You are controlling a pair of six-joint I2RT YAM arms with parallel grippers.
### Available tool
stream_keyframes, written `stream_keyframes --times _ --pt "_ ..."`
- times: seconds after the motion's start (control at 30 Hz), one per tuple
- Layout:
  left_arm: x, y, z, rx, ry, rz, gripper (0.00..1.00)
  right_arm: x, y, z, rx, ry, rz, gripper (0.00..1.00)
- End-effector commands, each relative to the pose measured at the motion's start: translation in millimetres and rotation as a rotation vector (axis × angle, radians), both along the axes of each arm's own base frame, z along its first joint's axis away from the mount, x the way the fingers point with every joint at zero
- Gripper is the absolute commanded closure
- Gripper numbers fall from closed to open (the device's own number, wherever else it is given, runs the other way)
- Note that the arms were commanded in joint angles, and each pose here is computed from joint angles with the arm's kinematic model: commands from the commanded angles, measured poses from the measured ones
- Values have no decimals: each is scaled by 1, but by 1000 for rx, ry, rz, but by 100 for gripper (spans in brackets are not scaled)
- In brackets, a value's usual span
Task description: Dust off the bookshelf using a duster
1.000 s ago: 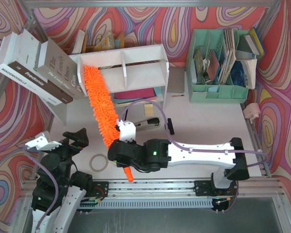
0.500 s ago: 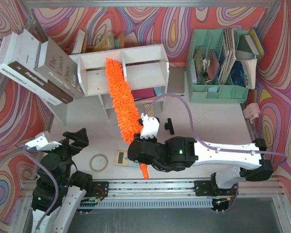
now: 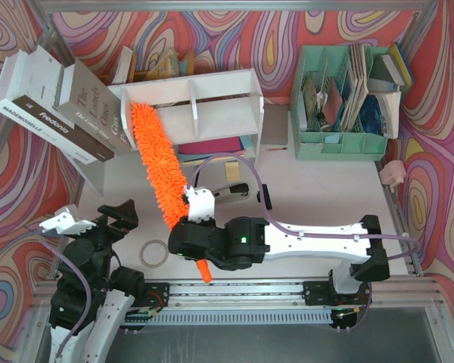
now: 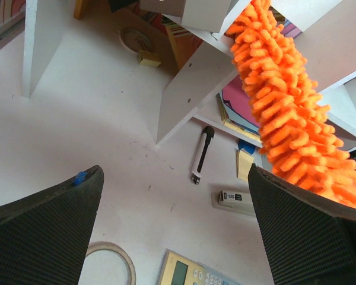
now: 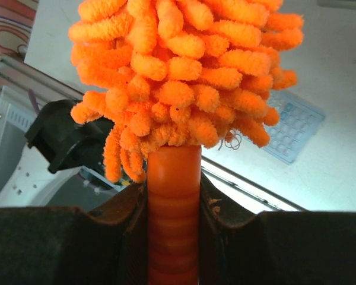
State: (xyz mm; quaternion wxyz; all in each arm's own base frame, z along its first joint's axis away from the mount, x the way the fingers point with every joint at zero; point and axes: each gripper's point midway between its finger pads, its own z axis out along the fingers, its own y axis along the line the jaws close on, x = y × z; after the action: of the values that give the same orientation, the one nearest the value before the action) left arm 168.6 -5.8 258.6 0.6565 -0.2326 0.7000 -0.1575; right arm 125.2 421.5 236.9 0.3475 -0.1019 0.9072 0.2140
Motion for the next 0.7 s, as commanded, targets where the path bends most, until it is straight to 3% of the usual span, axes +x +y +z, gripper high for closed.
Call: stream_keyframes --times 0.0,0.2,0.5,0.67 --pt "0 3 -4 3 8 19 2 7 -36 26 51 -55 -90 100" --pt "1 1 -6 3 13 9 2 12 -72 23 35 -64 -197 100" --pt "0 2 -5 2 8 15 2 0 9 37 94 -69 56 100" --pt "1 2 -5 4 12 15 1 -3 21 41 101 -80 97 100"
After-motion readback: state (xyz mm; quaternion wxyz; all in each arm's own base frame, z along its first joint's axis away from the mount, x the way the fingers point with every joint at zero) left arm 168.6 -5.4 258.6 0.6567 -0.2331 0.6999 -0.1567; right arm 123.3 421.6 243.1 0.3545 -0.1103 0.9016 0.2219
